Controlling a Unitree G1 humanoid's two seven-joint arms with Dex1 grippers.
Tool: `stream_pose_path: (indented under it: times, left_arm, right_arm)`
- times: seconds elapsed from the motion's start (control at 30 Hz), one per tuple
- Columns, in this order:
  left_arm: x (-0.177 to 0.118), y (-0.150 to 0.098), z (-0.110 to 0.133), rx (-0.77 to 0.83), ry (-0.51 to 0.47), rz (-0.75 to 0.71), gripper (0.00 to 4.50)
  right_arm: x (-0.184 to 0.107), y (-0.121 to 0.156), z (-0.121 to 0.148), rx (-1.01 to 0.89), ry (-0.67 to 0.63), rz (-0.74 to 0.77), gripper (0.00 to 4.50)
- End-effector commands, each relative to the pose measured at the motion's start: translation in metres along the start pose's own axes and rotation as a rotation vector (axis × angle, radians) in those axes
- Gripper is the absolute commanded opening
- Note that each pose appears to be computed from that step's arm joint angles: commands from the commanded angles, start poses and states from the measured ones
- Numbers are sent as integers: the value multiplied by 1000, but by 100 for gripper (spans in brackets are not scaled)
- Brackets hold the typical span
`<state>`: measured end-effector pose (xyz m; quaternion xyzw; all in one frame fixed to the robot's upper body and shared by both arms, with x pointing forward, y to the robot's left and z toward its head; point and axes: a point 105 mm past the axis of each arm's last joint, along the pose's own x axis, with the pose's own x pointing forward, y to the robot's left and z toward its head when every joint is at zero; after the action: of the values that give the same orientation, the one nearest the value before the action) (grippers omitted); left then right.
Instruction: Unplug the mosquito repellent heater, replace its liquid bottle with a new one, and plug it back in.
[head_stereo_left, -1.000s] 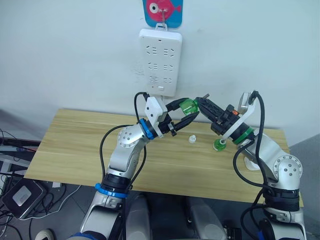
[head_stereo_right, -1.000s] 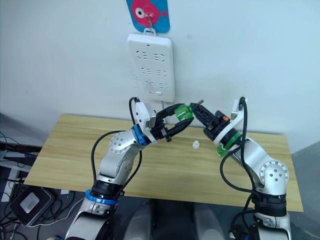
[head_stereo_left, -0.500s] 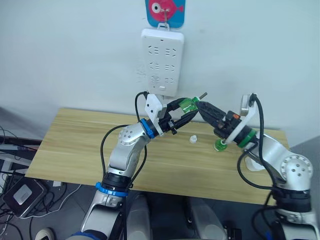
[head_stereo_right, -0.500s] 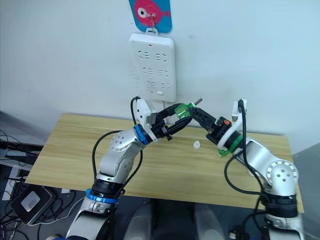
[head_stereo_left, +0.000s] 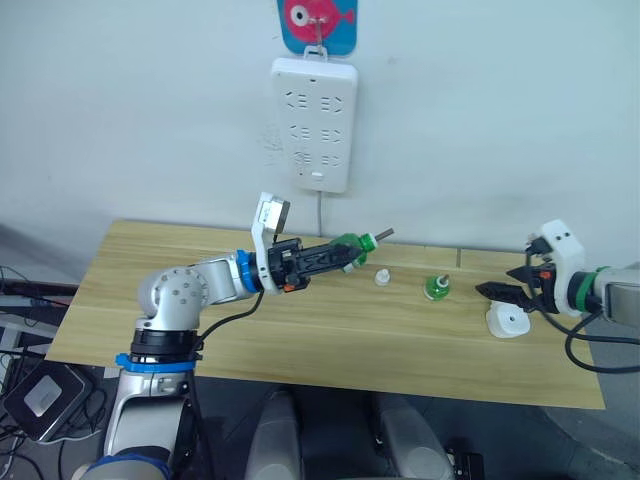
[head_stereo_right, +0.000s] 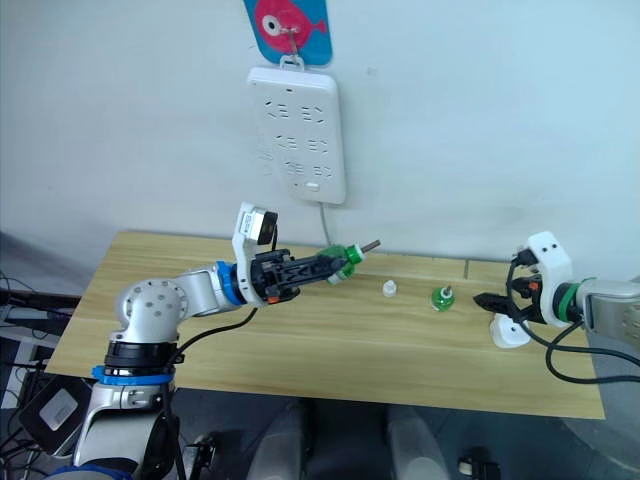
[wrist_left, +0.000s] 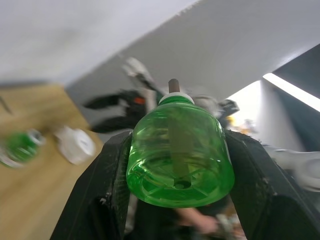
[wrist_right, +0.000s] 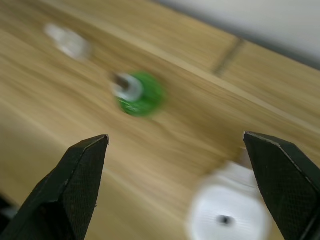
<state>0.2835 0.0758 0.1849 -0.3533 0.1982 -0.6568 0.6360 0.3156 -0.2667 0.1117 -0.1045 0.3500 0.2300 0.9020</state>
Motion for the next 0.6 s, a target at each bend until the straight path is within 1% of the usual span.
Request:
stream_pose_path:
  times: [0.03,0.13,0.2,0.3,0.5,0.6]
  left_arm:
    - [1,-16,-3,-70,14,-97,231]
    - [2,-16,-10,-75,31,-91,231]
    - [3,-16,-11,-76,30,-90,231]
    - [3,-17,-13,-77,23,-92,231]
    - [1,-19,-19,-77,31,-89,231]
    - [0,-18,-20,-71,35,-81,231]
  right_arm:
    - [3,-17,2,-50,35,-38,447]
    - [5,-28,-3,-5,85,-65,447]
    - [5,-33,-5,5,104,-76,447]
    - [4,-42,-14,77,144,-113,447]
    - [4,-38,-29,107,202,-84,447]
    - [3,-36,-29,183,204,-82,447]
